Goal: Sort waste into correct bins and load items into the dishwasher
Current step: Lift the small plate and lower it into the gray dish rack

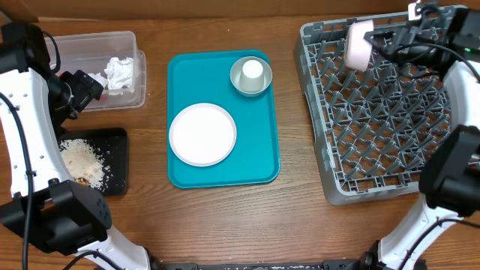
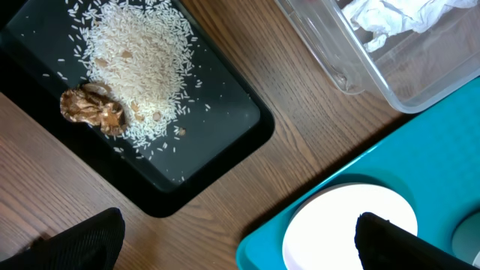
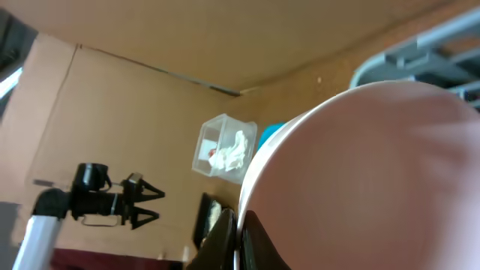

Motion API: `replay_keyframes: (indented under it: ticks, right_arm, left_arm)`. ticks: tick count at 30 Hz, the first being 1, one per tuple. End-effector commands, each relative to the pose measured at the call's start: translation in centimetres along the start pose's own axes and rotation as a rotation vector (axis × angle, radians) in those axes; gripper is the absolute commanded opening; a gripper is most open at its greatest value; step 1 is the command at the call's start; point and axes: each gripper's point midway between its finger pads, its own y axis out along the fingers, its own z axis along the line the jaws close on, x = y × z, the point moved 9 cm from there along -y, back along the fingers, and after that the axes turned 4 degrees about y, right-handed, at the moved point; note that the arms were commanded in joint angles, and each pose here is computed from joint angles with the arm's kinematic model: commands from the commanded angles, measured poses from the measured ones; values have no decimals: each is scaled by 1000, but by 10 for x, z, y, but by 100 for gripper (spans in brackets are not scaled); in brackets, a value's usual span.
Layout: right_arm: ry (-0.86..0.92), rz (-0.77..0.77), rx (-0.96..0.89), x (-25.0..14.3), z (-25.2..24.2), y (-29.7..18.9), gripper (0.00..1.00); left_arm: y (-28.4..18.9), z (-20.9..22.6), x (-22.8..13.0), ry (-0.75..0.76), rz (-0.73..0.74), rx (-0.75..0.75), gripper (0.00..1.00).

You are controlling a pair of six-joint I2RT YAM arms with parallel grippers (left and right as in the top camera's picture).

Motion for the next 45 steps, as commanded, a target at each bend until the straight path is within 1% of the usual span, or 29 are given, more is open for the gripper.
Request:
replay_keyframes:
  ticks: [1,5,11,14,16,20,22,30,31,32,33,38,40,43,45]
  right_arm:
    - [92,4,2,-1,-7,1,4]
    - [182,-51,-100,3,-16,-2,4]
    - [208,-63,-104,4,-16,-3,4]
    - [217,-82,-144,5,-20,-4,4]
    - [256,-97,-177,5,-23,-4,4]
    - [291,-111,-179,7,-24,-6,4]
    - [326,-137,-204,9,-27,-10,4]
    - [356,-187,-223,12,-34,-34,4]
    - [360,-192,-224,12,-35,-37,6]
    - [366,-196,-223,12,-35,-41,11]
    - [372,-200,-225,12,-35,-43,12]
    - [380,-227,-243,12,-28,-57,13]
    - [393,-263,-294,11,-24,-67,14]
    - [385,-309,-375,7,-13,-83,20]
    - [388,-345,-439,3,-5,-96,20]
  left_arm:
    - [1,-1,2,-11,3,-2,100]
    - [1,-1,2,-11,3,-2,100]
    - [1,-1,2,-11,3,-3,100]
    - [1,-1,1,-10,3,-3,100]
    - [1,-1,1,-10,3,-3,100]
    - [1,-1,1,-10,3,-3,100]
    - [1,-1,1,-10,3,-2,100]
    - [1,-2,1,-7,3,-3,100]
    - [1,-2,1,-7,3,-3,100]
    - [1,-2,1,-8,3,-3,100]
    - [1,-2,1,-7,3,-3,100]
    - [1,-2,1,-7,3,-3,100]
    - [1,-2,1,-8,3,-3,100]
    - [1,-2,1,-7,3,-3,100]
    - [1,-2,1,-8,3,-3,100]
